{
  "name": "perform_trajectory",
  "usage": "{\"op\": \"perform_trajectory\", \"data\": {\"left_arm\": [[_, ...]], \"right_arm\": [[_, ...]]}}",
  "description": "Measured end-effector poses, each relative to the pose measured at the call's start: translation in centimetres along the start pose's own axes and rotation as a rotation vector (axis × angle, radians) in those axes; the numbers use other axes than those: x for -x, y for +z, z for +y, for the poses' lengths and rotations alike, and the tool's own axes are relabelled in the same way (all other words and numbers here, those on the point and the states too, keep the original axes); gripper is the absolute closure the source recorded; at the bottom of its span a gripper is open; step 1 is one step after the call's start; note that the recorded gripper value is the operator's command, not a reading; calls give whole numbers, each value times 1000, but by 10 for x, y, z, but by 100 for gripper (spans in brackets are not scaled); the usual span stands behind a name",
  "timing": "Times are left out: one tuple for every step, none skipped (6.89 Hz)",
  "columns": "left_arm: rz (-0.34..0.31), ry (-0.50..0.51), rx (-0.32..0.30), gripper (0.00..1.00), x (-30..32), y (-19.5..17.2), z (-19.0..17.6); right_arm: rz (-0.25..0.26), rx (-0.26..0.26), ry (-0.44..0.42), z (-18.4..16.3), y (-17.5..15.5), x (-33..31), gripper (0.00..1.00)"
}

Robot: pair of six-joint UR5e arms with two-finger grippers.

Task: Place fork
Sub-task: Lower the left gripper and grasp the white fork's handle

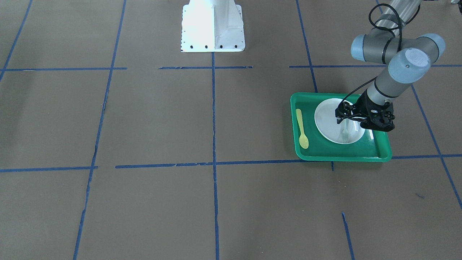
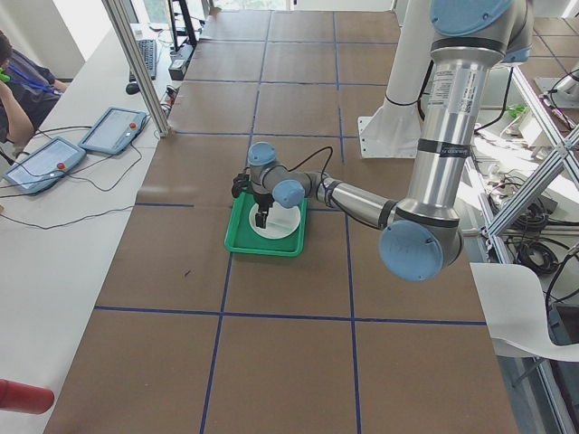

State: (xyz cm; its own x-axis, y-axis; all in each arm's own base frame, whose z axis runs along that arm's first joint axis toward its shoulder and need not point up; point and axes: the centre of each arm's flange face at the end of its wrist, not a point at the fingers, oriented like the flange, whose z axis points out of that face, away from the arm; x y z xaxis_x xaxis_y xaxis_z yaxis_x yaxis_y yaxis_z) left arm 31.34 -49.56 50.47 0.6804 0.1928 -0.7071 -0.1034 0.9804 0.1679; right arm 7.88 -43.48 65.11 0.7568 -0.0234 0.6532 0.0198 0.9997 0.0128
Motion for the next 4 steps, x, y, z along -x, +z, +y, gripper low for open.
{"op": "perform_trajectory", "data": {"left_arm": [[8,-4,-5,7,4,9,0],[16,-9,-9,14,6,14,1],[23,-17,-11,17,6,16,1],[30,-28,-8,21,1,17,3]], "right_arm": [[0,0,0,0,0,0,0],[0,0,0,0,0,0,0],[0,0,0,0,0,0,0],[0,0,0,0,0,0,0]]}}
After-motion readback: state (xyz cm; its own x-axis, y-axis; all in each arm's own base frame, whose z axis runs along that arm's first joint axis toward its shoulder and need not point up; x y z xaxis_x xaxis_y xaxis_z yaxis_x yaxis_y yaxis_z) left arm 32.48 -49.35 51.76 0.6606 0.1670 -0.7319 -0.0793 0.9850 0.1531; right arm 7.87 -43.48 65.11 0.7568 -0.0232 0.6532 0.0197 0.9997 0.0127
